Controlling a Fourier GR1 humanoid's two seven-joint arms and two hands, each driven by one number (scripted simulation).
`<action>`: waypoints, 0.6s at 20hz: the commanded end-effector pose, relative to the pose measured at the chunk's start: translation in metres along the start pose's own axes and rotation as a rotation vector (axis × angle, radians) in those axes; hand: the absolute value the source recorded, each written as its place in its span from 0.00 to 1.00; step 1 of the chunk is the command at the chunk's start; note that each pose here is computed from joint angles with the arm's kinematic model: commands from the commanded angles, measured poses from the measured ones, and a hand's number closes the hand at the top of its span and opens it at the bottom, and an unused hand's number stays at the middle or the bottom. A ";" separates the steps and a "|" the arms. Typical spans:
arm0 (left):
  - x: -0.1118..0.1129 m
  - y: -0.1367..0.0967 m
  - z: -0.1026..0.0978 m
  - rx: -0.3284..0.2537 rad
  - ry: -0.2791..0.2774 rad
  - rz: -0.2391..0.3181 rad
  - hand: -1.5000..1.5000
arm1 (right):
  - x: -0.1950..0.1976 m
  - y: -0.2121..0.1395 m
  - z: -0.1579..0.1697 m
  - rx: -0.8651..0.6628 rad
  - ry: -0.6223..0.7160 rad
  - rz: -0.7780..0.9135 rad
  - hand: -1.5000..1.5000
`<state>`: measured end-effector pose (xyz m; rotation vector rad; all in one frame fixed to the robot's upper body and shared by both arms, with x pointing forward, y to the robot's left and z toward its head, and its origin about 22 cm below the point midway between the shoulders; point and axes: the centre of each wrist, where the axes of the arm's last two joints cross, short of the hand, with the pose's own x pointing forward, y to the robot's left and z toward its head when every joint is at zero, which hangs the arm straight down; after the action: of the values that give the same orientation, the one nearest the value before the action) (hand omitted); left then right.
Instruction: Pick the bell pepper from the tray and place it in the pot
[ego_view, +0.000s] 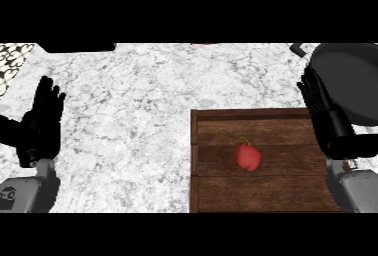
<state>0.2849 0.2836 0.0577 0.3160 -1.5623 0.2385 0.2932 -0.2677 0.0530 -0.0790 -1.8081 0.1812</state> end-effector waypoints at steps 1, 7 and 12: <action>-0.003 -0.015 0.015 -0.022 -0.035 -0.024 0.50 | 0.007 0.003 0.012 -0.054 -0.111 0.087 1.00; -0.016 -0.002 0.020 -0.040 -0.035 -0.043 0.50 | 0.051 -0.089 0.018 -0.342 -0.312 0.775 1.00; -0.038 -0.013 0.047 -0.111 -0.042 -0.012 0.50 | 0.046 -0.026 0.057 -0.575 -0.531 0.731 0.00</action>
<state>0.2593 0.2661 0.0327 0.2854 -1.6020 0.1526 0.2530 -0.3084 0.0984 -1.0217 -2.1611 0.2363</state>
